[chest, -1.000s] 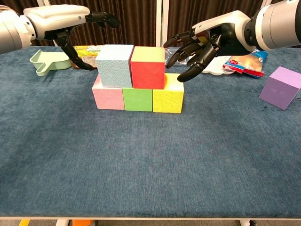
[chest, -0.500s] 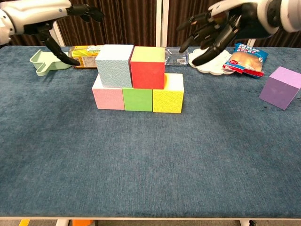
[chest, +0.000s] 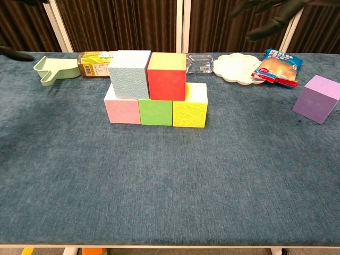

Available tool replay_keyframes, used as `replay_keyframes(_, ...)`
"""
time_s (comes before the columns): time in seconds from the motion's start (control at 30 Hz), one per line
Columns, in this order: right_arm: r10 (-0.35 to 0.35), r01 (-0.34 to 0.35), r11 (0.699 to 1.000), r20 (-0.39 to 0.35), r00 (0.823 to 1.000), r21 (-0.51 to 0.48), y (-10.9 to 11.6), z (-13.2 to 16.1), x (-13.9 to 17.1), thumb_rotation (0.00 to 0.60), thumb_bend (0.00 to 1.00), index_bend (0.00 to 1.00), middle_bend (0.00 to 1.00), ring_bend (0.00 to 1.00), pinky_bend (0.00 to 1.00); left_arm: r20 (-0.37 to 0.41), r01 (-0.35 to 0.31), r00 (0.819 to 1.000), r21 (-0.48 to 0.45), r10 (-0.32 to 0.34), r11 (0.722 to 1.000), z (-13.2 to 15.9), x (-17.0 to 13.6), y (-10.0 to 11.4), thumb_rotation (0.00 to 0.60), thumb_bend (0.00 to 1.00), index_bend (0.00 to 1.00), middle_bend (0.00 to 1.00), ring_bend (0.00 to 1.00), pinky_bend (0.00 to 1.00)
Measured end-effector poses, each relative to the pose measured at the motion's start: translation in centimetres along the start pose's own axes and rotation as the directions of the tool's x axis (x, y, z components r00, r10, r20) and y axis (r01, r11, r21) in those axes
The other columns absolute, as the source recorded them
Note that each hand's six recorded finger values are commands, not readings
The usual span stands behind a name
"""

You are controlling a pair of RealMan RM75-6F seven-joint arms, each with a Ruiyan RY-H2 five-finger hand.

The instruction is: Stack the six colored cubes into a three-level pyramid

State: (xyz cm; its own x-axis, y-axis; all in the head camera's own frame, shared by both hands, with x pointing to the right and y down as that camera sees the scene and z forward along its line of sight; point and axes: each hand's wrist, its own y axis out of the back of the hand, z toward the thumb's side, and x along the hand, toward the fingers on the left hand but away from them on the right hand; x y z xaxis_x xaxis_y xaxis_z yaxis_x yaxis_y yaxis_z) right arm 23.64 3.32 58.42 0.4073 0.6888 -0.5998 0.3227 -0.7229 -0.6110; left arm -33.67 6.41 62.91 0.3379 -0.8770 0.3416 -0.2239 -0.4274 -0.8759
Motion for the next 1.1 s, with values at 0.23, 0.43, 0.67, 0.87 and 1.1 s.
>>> replay_keyframes(0.23, -0.044, 0.02, 0.974, 0.1, 0.994, 0.226, 1.1, -5.9, 3.2, 0.6, 0.17, 0.0, 0.15, 0.0, 0.0, -0.089, -0.044, 0.995, -0.036, 0.041, 0.998, -2.5, -4.9, 0.8, 0.6, 0.09, 0.13, 0.09, 0.11, 0.08)
replay_keyframes(0.43, -0.058, -0.01, 0.91, 0.151, 0.987, 0.415, 2.0, -9.7, 3.8, 0.6, 0.09, 0.0, 0.11, 0.0, 0.0, -0.101, -0.034, 0.994, -0.048, 0.029, 0.998, -2.0, -7.4, 0.4, 0.6, 0.09, 0.13, 0.09, 0.11, 0.08)
replay_keyframes(0.67, -0.012, -0.118, 0.779, 0.202, 0.979, 0.616, 0.9, -13.0, 3.0, 0.6, 0.01, 0.0, 0.04, 0.0, 0.0, -0.112, -0.049, 0.993, -0.062, 0.042, 0.997, -1.5, -8.3, 0.6, 0.6, 0.09, 0.13, 0.09, 0.11, 0.08)
replay_keyframes(0.87, 0.037, -0.172, 0.707, 0.207, 0.978, 0.686, -1.6, -14.3, 1.3, 0.6, 0.01, 0.0, 0.04, 0.0, 0.0, -0.124, -0.064, 0.991, -0.08, 0.054, 0.995, -1.5, -8.6, 0.8, 0.6, 0.09, 0.13, 0.09, 0.11, 0.08)
replay_keyframes(1.1, 0.059, -0.201, 0.662, 0.218, 0.974, 0.722, -3.5, -15.4, -0.1, 0.6, 0.04, 0.0, 0.08, 0.0, 0.0, -0.13, -0.055, 0.991, -0.089, 0.043, 0.994, -1.6, -8.9, 0.6, 0.6, 0.09, 0.13, 0.09, 0.11, 0.08)
